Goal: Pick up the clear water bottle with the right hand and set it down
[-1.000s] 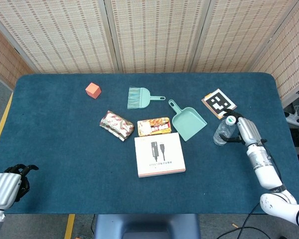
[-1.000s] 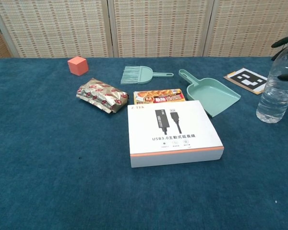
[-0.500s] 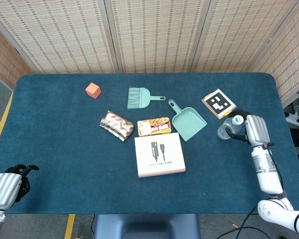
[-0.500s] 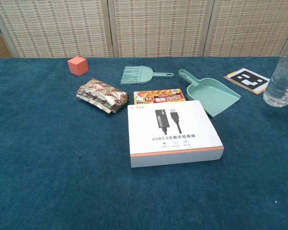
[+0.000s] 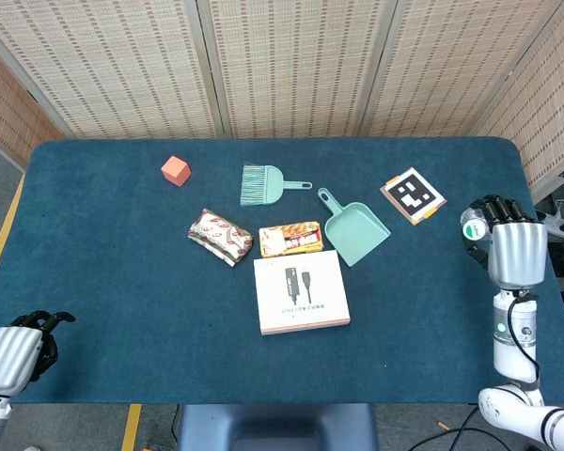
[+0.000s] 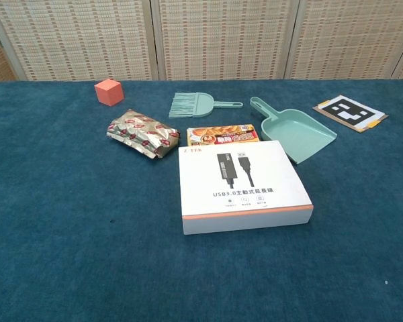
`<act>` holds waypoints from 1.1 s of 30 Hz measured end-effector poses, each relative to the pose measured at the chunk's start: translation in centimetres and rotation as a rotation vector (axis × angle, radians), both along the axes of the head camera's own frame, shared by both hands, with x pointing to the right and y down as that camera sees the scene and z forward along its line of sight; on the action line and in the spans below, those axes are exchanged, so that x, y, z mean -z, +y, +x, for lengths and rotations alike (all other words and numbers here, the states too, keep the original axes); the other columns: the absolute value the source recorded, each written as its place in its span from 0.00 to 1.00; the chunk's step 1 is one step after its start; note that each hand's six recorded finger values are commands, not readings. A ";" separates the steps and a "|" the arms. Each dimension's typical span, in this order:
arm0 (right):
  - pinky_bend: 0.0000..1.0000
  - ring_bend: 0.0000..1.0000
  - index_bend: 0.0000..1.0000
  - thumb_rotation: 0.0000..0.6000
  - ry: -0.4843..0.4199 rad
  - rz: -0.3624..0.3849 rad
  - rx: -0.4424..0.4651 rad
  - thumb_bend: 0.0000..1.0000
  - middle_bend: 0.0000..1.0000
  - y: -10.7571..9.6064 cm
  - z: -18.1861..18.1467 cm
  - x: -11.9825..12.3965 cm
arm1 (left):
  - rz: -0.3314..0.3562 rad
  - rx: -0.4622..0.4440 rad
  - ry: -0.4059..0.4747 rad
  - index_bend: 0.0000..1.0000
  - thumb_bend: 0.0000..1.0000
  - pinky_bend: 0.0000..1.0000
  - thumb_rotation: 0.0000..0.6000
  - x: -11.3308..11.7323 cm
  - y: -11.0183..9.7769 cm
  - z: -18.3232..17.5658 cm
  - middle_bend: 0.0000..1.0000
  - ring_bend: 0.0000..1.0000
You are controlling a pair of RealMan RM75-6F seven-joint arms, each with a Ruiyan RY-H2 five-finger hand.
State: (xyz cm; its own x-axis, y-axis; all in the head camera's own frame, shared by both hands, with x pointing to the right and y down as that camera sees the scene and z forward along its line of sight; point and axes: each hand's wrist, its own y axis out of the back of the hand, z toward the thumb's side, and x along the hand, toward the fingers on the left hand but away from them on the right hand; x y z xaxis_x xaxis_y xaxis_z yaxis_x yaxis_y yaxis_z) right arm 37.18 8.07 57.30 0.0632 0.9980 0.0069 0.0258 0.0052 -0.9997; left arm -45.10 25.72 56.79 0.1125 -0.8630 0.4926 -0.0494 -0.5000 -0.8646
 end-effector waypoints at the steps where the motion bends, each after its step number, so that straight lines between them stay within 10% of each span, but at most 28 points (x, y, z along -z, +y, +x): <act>1: 0.75 0.64 0.78 1.00 -0.041 -0.032 0.014 0.54 0.70 0.1 -0.2 -0.3 | -0.001 0.000 0.000 0.36 0.39 0.44 1.00 0.0 0.0 0.0 0.33 0.33; 12: 0.75 0.64 0.78 1.00 -0.833 -0.452 0.103 0.54 0.70 0.9 -2.3 -1.4 | 0.000 0.001 0.003 0.36 0.39 0.44 1.00 0.0 0.0 0.0 0.34 0.33; 19: 0.75 0.64 0.78 1.00 -1.085 -0.505 0.031 0.54 0.70 0.6 -1.5 -1.4 | -0.004 0.001 0.001 0.36 0.39 0.44 1.00 -0.1 0.0 0.0 0.34 0.33; 26: 0.75 0.64 0.79 1.00 -0.854 -0.350 0.048 0.54 0.70 -0.6 0.0 -1.5 | 0.001 0.003 0.001 0.36 0.39 0.44 1.00 -0.1 0.0 -0.1 0.34 0.33; 33: 0.75 0.63 0.79 1.00 -0.154 -0.056 0.079 0.54 0.70 -1.8 2.1 -1.0 | -0.003 0.000 -0.001 0.36 0.39 0.44 1.00 -0.1 0.0 0.0 0.34 0.33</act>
